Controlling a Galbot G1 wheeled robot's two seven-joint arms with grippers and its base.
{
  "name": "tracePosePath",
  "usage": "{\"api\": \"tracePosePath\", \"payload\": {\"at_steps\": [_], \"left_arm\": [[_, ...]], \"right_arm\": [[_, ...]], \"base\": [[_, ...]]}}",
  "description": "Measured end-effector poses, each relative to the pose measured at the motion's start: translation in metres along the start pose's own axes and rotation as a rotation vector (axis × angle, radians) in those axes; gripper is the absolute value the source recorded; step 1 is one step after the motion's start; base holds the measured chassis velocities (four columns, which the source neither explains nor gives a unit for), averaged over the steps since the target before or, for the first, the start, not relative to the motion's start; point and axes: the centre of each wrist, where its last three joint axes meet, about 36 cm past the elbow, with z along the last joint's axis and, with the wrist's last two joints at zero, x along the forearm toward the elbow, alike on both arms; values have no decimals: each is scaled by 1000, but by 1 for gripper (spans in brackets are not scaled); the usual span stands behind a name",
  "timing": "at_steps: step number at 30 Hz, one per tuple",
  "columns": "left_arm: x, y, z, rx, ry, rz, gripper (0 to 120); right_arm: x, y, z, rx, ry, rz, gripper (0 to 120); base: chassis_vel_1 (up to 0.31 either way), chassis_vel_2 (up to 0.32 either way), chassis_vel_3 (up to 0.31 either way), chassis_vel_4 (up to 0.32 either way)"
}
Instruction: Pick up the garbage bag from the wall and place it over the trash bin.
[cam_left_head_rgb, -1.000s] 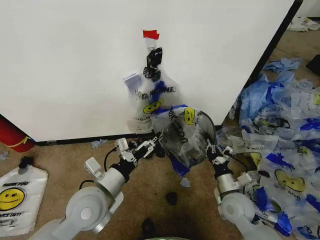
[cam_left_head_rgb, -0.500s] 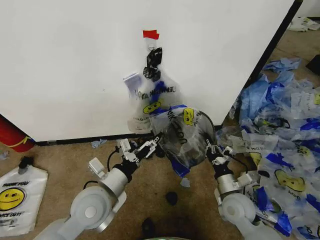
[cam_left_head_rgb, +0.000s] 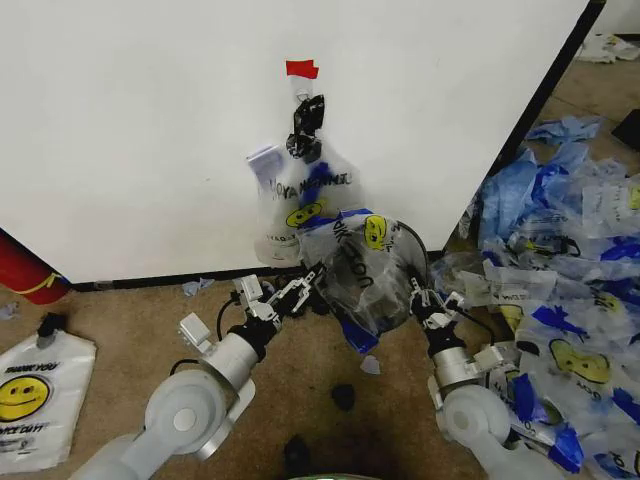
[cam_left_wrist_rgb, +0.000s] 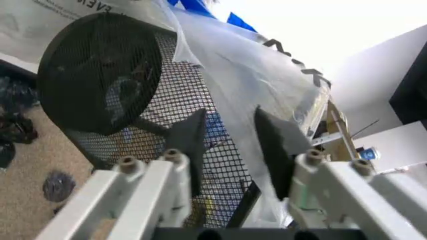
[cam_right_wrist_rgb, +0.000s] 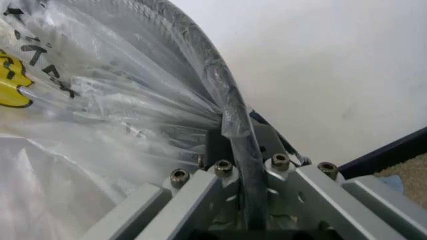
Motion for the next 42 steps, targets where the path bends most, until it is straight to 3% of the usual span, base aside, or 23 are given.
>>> {"api": "tracePosePath", "payload": {"at_steps": [6,23,42], "left_arm": [[-2,2,1,0,-4,-5,0],[-2,6,3,8,-15,-20,0],[-10,42,16,-32,-28,-100,0]], "right_arm": [[-1,0,2,-1,2,3,0],[-6,-1,5,-25,1,14,0],[-5,13,-13,-95,6,17,0]], "base": [[0,0,0,0],[0,0,0,0],[0,0,0,0]]}}
